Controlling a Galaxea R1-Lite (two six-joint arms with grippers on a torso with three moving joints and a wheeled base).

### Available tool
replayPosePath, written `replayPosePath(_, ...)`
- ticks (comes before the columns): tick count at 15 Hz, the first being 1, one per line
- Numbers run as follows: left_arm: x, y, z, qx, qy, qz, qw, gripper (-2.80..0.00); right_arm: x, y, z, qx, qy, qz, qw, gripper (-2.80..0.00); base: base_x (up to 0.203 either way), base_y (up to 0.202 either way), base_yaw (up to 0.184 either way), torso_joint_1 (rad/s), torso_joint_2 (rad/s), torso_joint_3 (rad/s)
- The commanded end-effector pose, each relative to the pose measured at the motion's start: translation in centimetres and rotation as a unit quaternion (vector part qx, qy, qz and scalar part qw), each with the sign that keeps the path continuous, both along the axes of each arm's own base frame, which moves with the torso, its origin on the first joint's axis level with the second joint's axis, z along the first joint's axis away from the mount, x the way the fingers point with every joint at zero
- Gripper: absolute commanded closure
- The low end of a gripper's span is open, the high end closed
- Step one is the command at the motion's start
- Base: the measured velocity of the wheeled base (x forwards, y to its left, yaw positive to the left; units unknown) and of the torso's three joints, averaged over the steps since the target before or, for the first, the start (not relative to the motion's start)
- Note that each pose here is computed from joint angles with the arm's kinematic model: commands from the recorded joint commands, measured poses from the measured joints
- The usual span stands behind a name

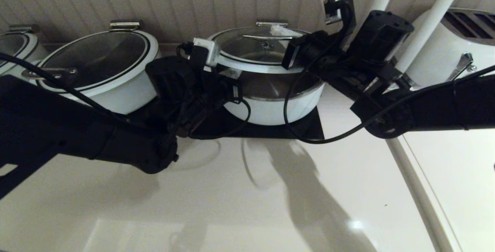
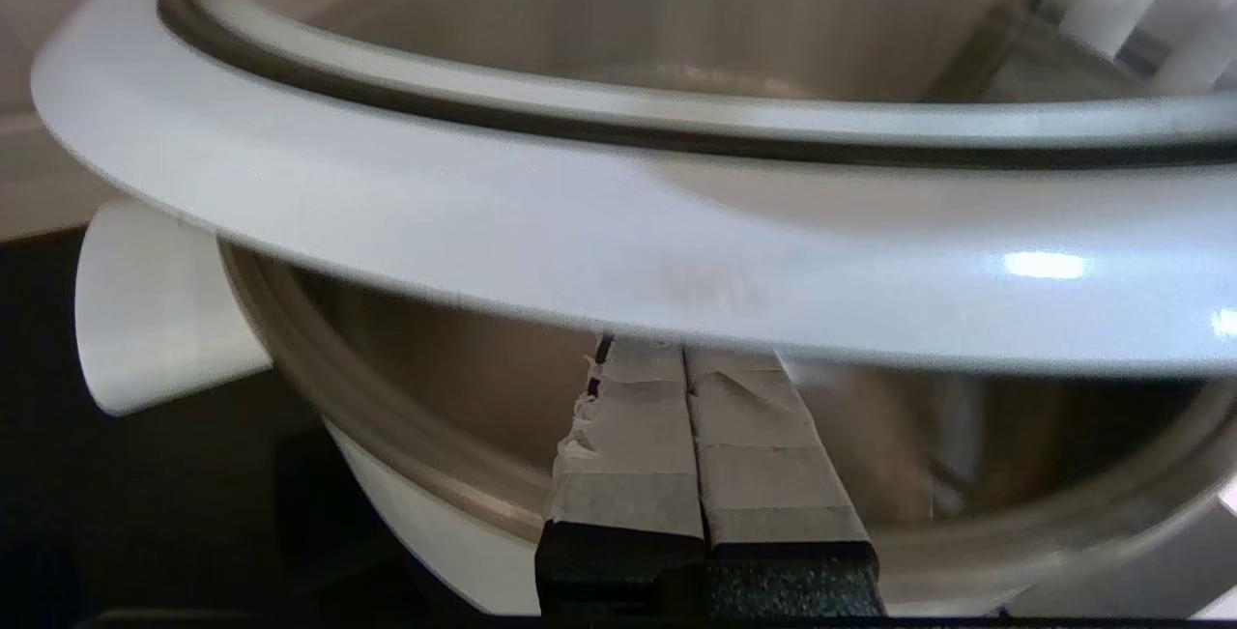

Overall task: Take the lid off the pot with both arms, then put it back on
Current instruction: Hold the pot lid with the left arm

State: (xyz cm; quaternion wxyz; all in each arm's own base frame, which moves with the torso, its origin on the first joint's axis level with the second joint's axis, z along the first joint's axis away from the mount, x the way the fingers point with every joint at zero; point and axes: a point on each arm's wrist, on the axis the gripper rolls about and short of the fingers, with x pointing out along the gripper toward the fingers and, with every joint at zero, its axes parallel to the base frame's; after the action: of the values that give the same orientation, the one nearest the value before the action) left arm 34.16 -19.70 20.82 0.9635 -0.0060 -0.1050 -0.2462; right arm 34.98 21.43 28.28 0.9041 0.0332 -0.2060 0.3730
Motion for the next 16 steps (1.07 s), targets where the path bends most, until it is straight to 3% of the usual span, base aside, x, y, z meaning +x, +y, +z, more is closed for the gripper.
replayPosePath(1,0.3,-0.2,0.4,-0.005,-0.009,0.000,0.9999,0.00,-0.1,-0.1,0.2,0.002,-0.004,0.001,1.000,0.00,0.000,0.000,0.000,0.000,0.00,0.000)
replayPosePath(10,0.4,-0.1,0.8,-0.009,-0.015,0.002,0.9998,0.00,-0.6,-0.3,0.7,0.002,-0.008,0.001,1.000,0.00,0.000,0.000,0.000,0.000,0.00,0.000)
replayPosePath(16,0.4,0.0,0.9,-0.010,-0.017,0.002,0.9998,0.00,-1.2,-0.7,0.3,-0.012,0.015,0.001,1.000,0.00,0.000,0.000,0.000,0.000,0.00,0.000)
